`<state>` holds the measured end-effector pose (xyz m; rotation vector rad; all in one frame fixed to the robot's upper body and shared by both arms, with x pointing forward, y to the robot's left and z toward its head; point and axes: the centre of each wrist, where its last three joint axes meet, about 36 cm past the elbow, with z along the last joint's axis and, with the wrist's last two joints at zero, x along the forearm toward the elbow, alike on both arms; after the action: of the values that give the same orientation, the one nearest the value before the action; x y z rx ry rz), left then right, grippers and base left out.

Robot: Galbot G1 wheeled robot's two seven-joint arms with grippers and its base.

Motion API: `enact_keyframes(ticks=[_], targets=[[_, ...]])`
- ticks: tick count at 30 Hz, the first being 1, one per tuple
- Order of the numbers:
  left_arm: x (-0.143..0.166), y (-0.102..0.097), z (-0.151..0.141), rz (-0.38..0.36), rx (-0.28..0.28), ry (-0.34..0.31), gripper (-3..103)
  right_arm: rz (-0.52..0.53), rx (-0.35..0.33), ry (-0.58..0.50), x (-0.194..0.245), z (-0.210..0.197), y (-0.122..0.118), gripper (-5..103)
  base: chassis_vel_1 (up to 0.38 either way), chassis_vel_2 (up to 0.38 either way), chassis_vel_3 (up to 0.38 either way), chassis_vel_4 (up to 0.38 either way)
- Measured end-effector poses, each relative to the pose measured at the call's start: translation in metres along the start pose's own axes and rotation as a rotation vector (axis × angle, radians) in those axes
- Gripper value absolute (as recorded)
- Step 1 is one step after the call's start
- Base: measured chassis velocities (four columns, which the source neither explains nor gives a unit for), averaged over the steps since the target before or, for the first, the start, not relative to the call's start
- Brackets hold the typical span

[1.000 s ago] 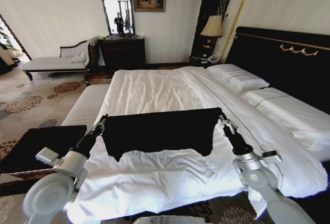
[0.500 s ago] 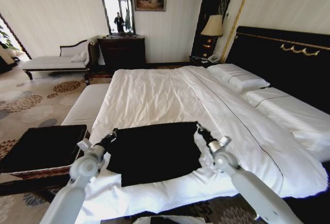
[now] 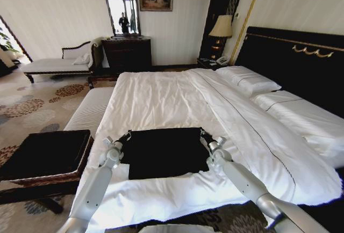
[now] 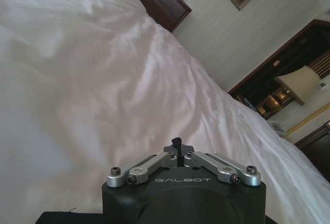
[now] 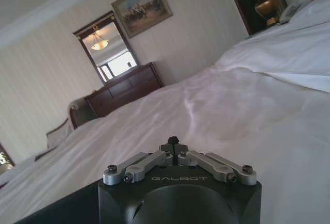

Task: Fold the clothes on the bed and place them into the basket.

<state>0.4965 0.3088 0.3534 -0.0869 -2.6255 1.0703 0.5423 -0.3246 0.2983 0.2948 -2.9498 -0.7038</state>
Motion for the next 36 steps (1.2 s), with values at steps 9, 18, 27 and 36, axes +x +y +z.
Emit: enact_keyframes(ticks=[9, 18, 27, 36], targets=[[0.038, 0.005, 0.014, 0.070, 0.078, -0.016, 1, -0.074, -0.010, -0.010, 0.051, 0.009, -0.011, 0, 0.000, 0.000, 0.000, 0.000], [0.091, 0.008, 0.017, 0.085, 0.034, 0.017, 1, -0.129, 0.001, -0.039, 0.114, 0.004, -0.020, 0, 0.000, 0.000, 0.000, 0.000], [0.157, 0.010, 0.042, 0.062, -0.043, 0.088, 1, -0.115, 0.041, -0.020, 0.175, 0.017, -0.029, 0, 0.000, 0.000, 0.000, 0.000], [0.186, 0.015, 0.051, 0.019, -0.085, 0.093, 1, -0.110, 0.092, 0.051, 0.223, 0.036, -0.036, 0, 0.000, 0.000, 0.000, 0.000]])
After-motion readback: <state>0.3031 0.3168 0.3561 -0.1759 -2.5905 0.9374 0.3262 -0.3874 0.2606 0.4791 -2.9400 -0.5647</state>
